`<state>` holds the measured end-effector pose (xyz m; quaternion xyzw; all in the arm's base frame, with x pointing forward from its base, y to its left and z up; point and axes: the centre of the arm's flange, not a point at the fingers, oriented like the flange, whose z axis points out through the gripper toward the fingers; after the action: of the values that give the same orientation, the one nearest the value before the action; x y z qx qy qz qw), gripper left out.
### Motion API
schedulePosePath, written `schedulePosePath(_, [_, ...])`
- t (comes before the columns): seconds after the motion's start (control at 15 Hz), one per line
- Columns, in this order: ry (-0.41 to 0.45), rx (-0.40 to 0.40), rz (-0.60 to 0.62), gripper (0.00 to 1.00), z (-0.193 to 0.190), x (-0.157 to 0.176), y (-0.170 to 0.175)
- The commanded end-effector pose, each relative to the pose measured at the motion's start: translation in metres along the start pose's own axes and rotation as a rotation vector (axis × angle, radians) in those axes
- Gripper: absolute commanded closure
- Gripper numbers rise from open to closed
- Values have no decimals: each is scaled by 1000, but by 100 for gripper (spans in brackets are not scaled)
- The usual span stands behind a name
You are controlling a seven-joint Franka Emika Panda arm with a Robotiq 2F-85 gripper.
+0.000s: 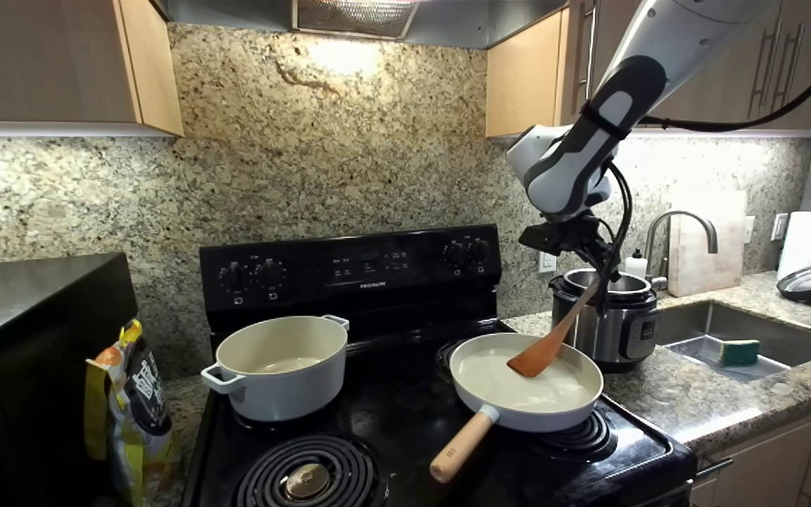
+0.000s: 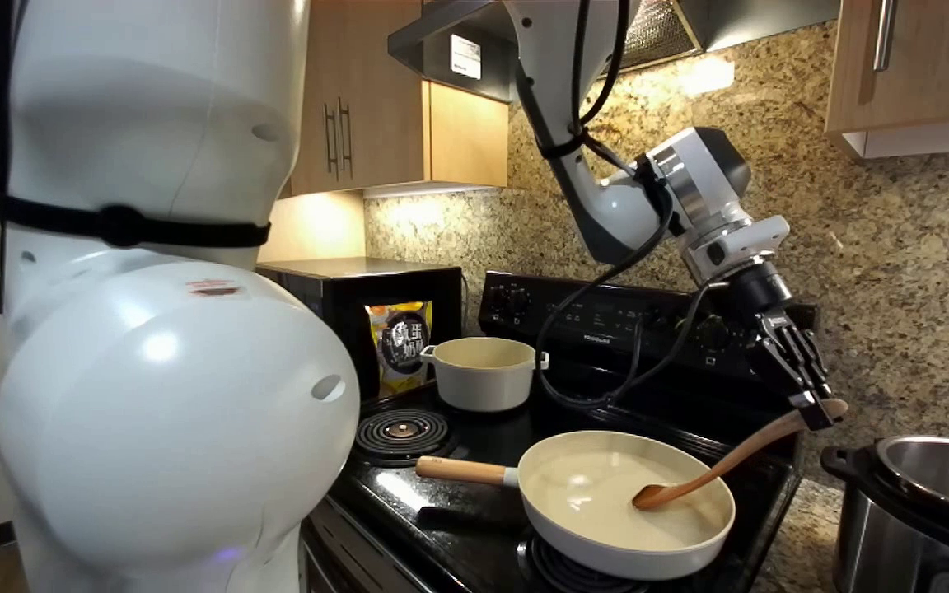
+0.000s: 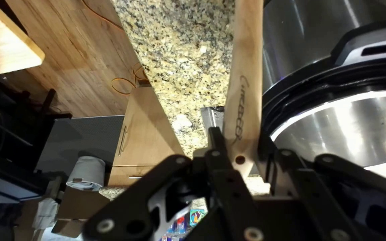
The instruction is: Pick up the cooking stick and stir in the pan
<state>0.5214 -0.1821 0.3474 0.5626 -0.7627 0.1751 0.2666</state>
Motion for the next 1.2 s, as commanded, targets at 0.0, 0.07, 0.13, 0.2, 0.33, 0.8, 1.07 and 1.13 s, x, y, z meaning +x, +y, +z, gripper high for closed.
schedulePosePath(0.0, [47, 8, -36, 90, -11, -27, -3])
schedulePosePath(0.07, [54, 13, -55, 90, -11, -36, 0])
schedulePosePath(0.13, [61, 14, -78, 90, -10, -44, 3])
schedulePosePath(0.2, [66, 15, -96, 90, -9, -50, 6])
schedulePosePath(0.33, [72, 15, -129, 90, -3, -57, 13])
schedulePosePath(0.8, [58, -34, -188, 90, 32, -58, 45])
schedulePosePath(1.07, [62, -68, -178, 90, 50, -48, 53])
schedulePosePath(1.13, [60, -75, -168, 90, 53, -42, 53])
